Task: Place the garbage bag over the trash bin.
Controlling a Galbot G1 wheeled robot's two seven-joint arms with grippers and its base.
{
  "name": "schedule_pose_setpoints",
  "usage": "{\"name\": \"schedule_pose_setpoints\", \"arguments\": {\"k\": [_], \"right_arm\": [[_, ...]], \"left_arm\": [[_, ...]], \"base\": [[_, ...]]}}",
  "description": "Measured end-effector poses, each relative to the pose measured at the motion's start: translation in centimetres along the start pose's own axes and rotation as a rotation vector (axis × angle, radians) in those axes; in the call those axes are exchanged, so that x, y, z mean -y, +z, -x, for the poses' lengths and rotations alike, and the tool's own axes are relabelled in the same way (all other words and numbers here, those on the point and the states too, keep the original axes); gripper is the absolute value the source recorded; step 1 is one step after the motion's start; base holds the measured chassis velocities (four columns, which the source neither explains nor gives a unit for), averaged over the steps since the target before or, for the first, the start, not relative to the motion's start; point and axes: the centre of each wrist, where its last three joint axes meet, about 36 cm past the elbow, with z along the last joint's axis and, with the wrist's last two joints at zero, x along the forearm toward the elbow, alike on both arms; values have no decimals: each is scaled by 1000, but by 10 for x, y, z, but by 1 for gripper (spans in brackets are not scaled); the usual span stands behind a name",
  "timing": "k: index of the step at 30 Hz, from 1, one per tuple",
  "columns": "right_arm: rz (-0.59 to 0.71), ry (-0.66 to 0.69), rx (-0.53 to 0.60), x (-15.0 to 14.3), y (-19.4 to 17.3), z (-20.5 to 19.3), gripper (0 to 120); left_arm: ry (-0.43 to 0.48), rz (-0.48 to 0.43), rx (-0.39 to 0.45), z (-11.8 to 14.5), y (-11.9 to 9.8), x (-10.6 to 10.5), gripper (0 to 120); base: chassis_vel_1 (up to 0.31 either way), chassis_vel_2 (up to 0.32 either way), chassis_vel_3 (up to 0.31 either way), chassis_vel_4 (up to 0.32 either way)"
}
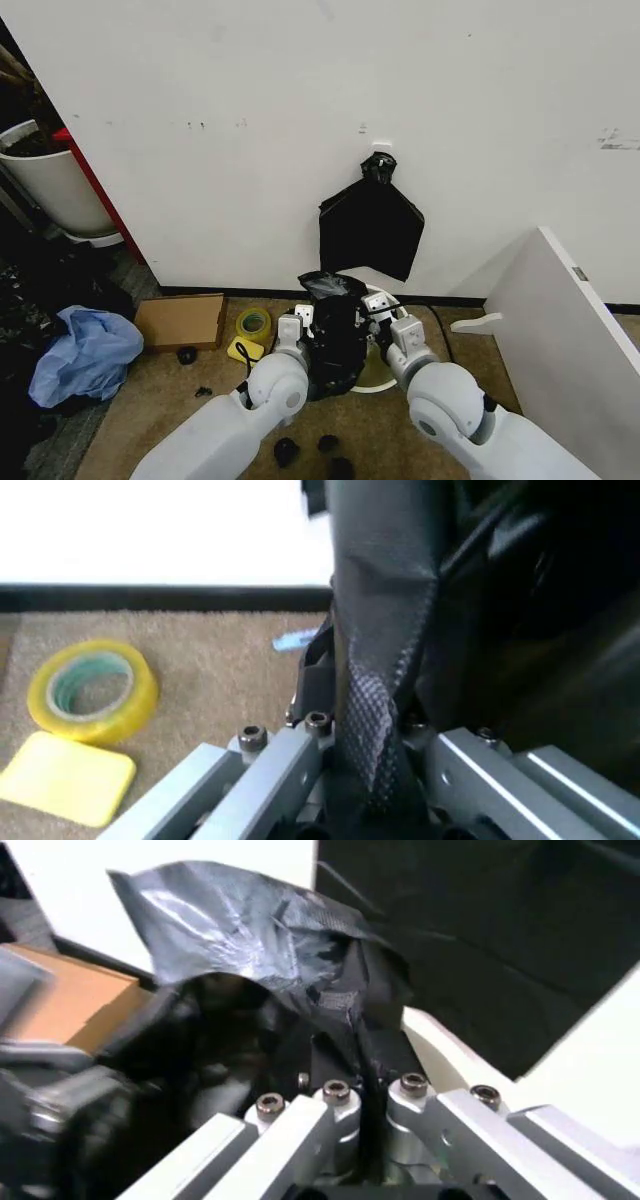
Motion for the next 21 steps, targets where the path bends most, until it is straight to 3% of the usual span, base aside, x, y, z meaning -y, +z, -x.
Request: {"name": "schedule_pose_setpoints", "arguments": {"k": [21], "right_arm": [[60, 138, -17, 42, 13, 1, 0]], "left_arm": [[59, -25, 173, -21, 19, -56, 1]], "base": [[0, 0, 0, 0]]}}
